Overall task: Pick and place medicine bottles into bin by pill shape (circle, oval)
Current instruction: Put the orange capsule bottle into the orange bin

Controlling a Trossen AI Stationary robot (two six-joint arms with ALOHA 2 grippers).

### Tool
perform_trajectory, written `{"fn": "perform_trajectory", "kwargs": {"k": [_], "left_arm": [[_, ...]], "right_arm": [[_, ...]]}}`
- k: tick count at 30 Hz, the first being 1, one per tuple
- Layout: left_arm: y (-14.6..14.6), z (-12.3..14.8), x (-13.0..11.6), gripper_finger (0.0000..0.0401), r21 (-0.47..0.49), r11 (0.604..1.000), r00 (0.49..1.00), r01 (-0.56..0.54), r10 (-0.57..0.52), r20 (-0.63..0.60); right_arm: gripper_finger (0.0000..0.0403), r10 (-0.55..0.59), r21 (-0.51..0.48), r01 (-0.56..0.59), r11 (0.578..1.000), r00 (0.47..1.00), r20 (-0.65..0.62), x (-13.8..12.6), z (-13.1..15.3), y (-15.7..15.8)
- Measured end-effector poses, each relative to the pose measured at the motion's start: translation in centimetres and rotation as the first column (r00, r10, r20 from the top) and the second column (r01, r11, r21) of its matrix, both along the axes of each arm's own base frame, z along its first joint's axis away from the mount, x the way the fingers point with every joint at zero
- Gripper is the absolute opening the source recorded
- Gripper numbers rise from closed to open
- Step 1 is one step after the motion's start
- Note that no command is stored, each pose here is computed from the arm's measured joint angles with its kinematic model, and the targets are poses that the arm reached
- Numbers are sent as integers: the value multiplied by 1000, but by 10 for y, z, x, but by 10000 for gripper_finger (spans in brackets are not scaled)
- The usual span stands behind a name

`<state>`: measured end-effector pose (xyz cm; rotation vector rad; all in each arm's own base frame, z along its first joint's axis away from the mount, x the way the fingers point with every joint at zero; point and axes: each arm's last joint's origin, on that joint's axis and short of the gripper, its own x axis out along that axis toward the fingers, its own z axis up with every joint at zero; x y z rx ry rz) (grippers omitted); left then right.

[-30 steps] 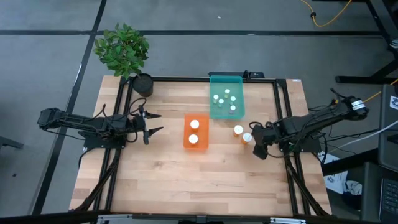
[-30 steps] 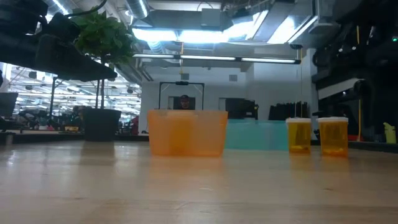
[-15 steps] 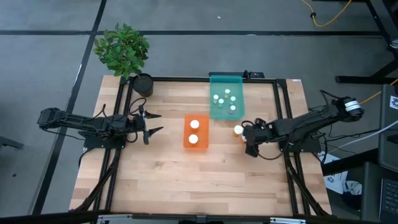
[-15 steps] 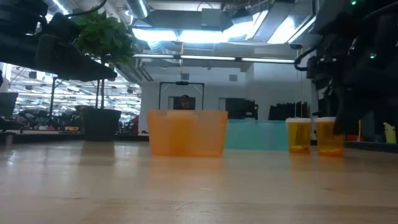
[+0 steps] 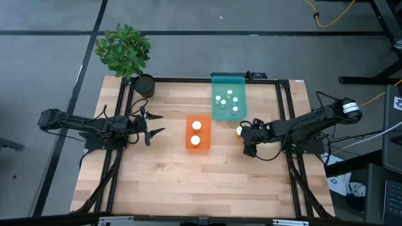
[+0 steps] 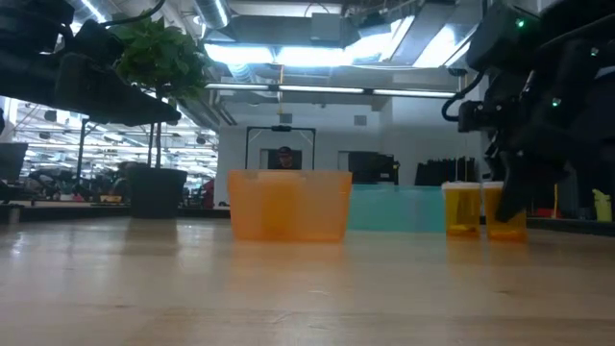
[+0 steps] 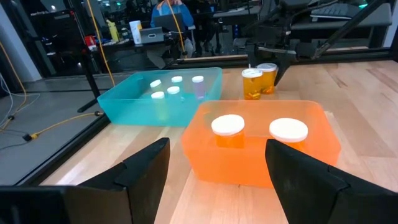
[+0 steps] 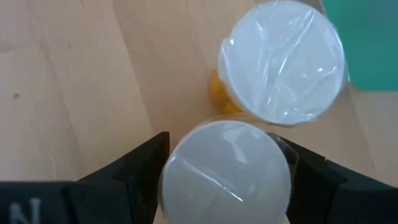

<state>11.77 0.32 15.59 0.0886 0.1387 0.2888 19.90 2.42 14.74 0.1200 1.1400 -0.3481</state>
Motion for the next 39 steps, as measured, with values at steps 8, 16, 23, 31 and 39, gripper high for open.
{"fn": "perform_trajectory", "kwargs": {"k": [8,16,23,31,39], "left_arm": [[0,0,0,257,0,1000,1000,0,0,1],[0,0,0,257,0,1000,1000,0,0,0],[0,0,0,257,0,1000,1000,0,0,0],[0,0,0,257,0,1000,1000,0,0,1],[0,0,0,257,0,1000,1000,0,0,1]], "right_arm": [[254,18,0,-18,1000,1000,7,1,1,0],[194,10,90,-11,996,1000,18,5,7,3],[191,3,193,-9,981,999,33,18,35,13],[192,68,160,-98,982,981,180,41,79,23],[192,261,-15,-268,963,922,285,87,117,22]]}}
